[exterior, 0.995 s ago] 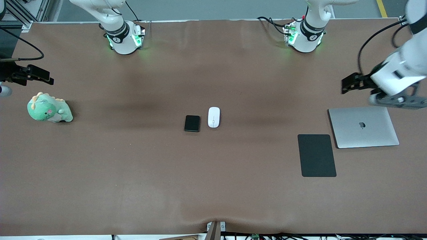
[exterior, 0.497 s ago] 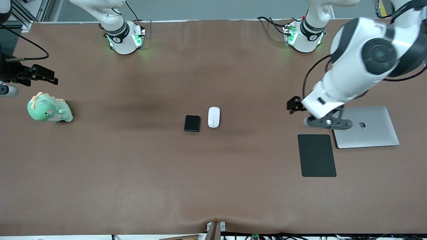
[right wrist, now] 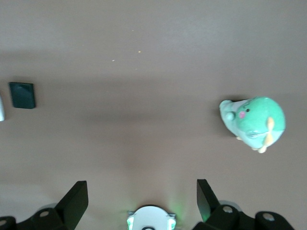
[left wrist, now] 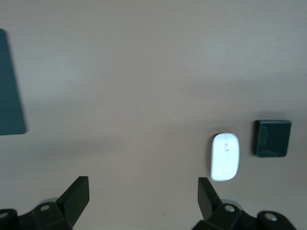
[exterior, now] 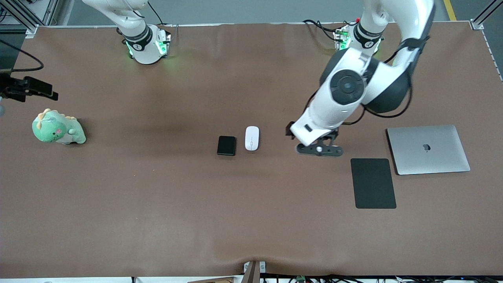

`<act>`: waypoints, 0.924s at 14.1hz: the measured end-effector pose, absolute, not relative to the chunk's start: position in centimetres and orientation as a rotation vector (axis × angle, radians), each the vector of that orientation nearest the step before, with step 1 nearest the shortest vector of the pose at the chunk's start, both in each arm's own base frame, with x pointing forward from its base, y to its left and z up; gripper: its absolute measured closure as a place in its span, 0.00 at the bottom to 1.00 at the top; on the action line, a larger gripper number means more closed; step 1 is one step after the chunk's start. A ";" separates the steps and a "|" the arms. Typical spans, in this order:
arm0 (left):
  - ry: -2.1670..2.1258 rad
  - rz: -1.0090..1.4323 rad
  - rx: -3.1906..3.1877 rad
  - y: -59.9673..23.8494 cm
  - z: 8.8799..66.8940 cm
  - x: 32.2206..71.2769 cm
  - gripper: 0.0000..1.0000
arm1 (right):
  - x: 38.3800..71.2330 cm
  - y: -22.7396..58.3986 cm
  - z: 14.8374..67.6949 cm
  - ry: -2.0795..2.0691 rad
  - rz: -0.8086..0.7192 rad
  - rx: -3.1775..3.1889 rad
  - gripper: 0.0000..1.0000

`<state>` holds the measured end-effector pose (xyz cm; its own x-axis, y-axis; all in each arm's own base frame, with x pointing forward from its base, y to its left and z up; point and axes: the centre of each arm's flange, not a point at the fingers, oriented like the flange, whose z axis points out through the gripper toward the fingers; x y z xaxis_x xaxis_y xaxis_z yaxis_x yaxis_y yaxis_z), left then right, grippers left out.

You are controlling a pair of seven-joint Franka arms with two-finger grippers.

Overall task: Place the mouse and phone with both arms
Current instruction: 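Reach the left gripper over to the white mouse beside the phone, then grasp the white mouse with the left gripper while the right gripper reaches the phone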

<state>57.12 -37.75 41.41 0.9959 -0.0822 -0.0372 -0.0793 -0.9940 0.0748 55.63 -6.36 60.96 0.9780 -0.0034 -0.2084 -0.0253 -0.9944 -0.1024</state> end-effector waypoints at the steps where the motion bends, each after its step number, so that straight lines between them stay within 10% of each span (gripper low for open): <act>1: -0.111 -0.049 3.055 -39.3 40.1 57.2 0.00 | 56.2 -7.3 60.2 0.048 0.339 -2.991 0.00; 13: -0.135 0.142 3.095 -51.8 24.7 52.4 0.00 | 61.5 -10.0 50.0 0.134 0.435 -2.846 0.00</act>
<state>52.36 -51.82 24.72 0.9920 -0.0851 0.0934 -0.0887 -0.9954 0.0360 61.52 -10.01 49.99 0.9509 -0.0514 -0.3051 -0.1290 -0.9622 -0.2400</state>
